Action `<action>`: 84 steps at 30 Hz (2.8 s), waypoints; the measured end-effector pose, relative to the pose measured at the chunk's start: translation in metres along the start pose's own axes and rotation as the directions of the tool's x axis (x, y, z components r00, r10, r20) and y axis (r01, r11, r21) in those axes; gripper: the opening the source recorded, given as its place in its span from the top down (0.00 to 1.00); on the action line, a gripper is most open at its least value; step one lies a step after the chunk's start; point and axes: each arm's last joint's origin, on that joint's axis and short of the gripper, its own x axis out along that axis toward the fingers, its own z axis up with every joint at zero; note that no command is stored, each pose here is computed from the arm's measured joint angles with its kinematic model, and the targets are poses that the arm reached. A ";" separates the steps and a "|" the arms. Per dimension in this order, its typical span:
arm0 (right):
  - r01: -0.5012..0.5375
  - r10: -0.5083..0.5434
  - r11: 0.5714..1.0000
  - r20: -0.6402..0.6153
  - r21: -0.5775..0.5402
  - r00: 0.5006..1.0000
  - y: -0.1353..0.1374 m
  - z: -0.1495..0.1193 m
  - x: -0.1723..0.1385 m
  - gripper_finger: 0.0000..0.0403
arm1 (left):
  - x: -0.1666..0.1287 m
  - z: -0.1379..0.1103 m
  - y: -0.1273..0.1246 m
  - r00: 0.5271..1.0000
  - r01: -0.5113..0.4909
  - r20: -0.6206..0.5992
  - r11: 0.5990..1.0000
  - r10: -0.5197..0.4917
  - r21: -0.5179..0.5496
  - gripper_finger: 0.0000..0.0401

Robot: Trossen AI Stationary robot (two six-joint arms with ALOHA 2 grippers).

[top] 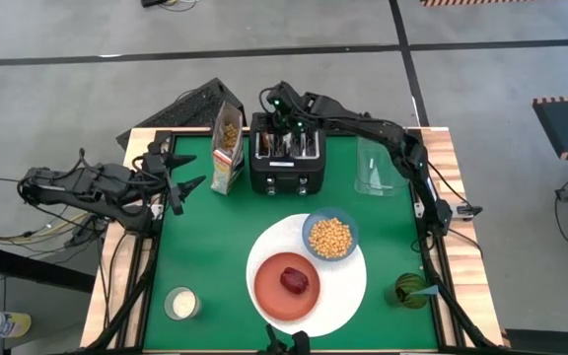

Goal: Arrange a breakfast setting
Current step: Put the toasted bread on the orange plate

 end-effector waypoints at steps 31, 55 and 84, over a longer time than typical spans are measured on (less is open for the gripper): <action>-0.164 0.138 0.932 -0.102 -0.322 0.985 0.067 -0.036 -0.136 0.86 | 0.000 -0.003 0.000 1.000 -0.003 -0.023 1.000 0.003 0.005 0.29; -0.381 0.190 0.532 -0.332 -0.756 0.924 0.129 -0.226 -0.225 0.86 | 0.000 -0.003 0.000 1.000 -0.003 -0.028 1.000 0.004 0.031 0.29; -0.484 0.318 0.295 -0.393 -0.824 0.863 0.099 -0.392 -0.178 0.86 | 0.000 -0.005 -0.001 0.997 0.051 -0.049 0.988 -0.058 -0.144 0.29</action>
